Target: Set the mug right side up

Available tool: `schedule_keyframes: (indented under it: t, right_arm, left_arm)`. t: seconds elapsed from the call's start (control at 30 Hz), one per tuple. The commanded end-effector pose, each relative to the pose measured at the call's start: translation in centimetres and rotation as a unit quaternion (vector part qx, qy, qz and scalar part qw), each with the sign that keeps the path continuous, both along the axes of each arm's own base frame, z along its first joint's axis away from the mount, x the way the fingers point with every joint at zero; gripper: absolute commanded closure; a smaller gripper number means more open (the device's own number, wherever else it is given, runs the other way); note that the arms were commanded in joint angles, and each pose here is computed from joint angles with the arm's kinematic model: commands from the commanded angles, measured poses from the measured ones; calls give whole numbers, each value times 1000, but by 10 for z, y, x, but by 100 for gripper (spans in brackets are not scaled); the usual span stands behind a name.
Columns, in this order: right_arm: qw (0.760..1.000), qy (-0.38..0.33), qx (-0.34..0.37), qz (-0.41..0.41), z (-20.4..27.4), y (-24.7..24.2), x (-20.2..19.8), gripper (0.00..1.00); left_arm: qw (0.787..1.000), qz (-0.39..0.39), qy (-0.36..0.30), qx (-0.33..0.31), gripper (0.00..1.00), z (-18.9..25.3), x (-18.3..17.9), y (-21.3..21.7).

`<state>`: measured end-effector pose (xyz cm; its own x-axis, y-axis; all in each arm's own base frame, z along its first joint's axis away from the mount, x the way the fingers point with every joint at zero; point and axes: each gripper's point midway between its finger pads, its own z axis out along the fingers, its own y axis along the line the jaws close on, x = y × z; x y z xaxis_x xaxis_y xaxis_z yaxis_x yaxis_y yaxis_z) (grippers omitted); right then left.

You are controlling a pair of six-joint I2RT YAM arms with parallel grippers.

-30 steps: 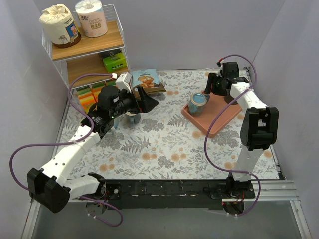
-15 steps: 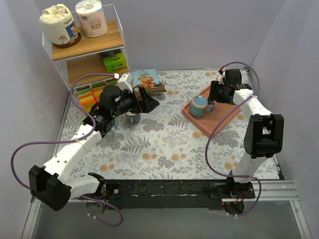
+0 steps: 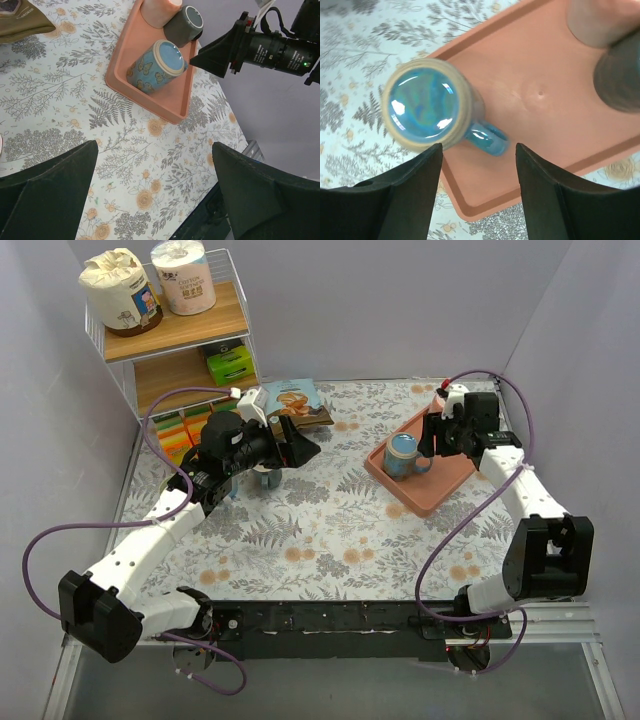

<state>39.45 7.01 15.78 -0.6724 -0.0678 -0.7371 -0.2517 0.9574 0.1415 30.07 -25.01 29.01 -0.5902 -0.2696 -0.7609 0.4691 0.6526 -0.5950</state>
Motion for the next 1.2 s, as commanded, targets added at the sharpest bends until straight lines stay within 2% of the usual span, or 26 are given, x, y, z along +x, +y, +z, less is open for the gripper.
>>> schedule_keyframes:
  t: [0.0, 0.13, 0.27, 0.37, 0.43, 0.5, 0.77, 0.93, 1.17]
  right_arm:
    - [986, -61, -7, 157, 11, 27, -10, 32]
    - [982, -34, -60, 178, -11, 14, -13, 32]
    - [969, -47, -129, 203, -9, -1, -3, 31]
    - [965, -29, -152, 213, -4, -9, 12, 31]
    - [961, 1, -151, 232, -11, -7, 12, 31]
    - [955, -7, -157, 253, -5, -6, 19, 31]
    - [924, 7, -174, 339, -30, -2, 3, 34]
    - [915, -19, -165, 369, -35, 7, 2, 35]
    - [911, -15, -150, 383, -48, 13, 6, 37]
  left_arm:
    - [1000, -14, -13, -1, 2, 5, -6, -1]
    - [1000, -21, -17, 1, 2, 10, -7, -2]
    - [1000, -23, -4, 2, 2, 6, -10, -3]
    - [999, -28, 19, -2, 2, -5, -13, -5]
    - [999, -23, 35, -2, 2, -14, -11, -6]
    - [999, -23, 46, -6, 2, -16, -12, -7]
    - [998, -20, 61, 1, 2, -22, -12, -7]
    - [998, -17, 65, 2, 2, -24, -7, -9]
    - [998, -12, 62, 9, 2, -27, -5, -6]
